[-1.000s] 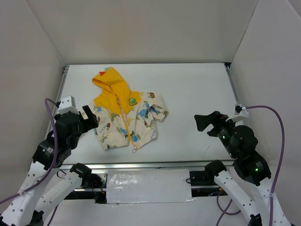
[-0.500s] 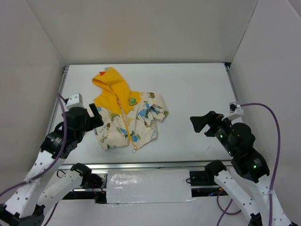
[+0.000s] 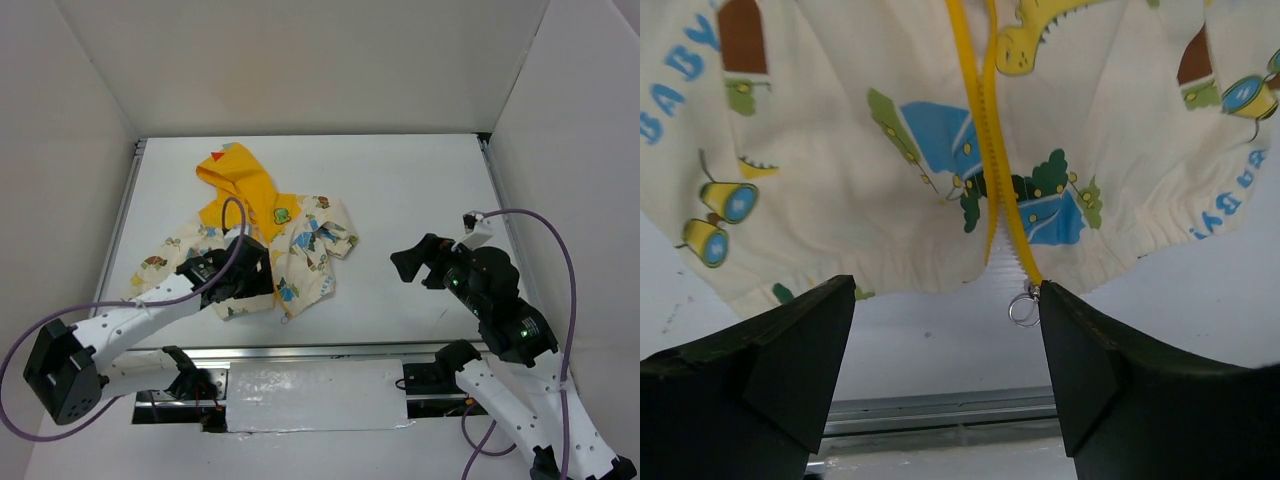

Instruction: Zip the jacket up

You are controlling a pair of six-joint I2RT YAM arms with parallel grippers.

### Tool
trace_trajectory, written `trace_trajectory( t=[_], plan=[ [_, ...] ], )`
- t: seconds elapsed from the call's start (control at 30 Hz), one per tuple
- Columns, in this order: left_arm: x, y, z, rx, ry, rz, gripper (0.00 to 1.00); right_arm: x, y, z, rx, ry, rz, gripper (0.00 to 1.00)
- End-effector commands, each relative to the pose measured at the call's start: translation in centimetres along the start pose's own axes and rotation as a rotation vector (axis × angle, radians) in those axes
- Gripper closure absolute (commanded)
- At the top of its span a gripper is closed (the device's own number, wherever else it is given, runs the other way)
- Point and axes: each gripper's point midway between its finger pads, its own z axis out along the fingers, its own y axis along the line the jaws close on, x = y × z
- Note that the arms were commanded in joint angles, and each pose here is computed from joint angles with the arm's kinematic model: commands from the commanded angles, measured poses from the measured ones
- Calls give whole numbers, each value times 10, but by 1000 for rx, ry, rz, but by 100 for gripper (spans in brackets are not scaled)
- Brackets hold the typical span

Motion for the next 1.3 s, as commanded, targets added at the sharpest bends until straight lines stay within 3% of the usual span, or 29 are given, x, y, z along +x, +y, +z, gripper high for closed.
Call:
trace_trajectory(
  t=[0.0,0.27,0.67,0.87,0.97,1.07,1.17,1.27],
  plan=[
    [11,-13,16,-13,-4,-23,14,-2,4,-4,-34,-24,-22,0],
    [22,5,38,-135,-7,10,24,1,7,-6,-59,-17,-24,0],
    [45,8,60,-150,54,27,32,2,5,-6,-53,-23,-22,0],
    [59,9,69,-138,97,34,47,2,5,-4,-50,-13,-24,0],
    [62,6,71,-116,106,38,72,2,6,-4,-51,-17,-23,0],
    [61,6,70,-115,104,40,89,2,6,-3,-52,-12,-24,0],
    [57,6,67,-117,91,37,100,3,7,-2,-57,-6,-24,0],
    [46,1,58,-96,53,16,100,6,12,0,-81,10,-23,0]
  ],
)
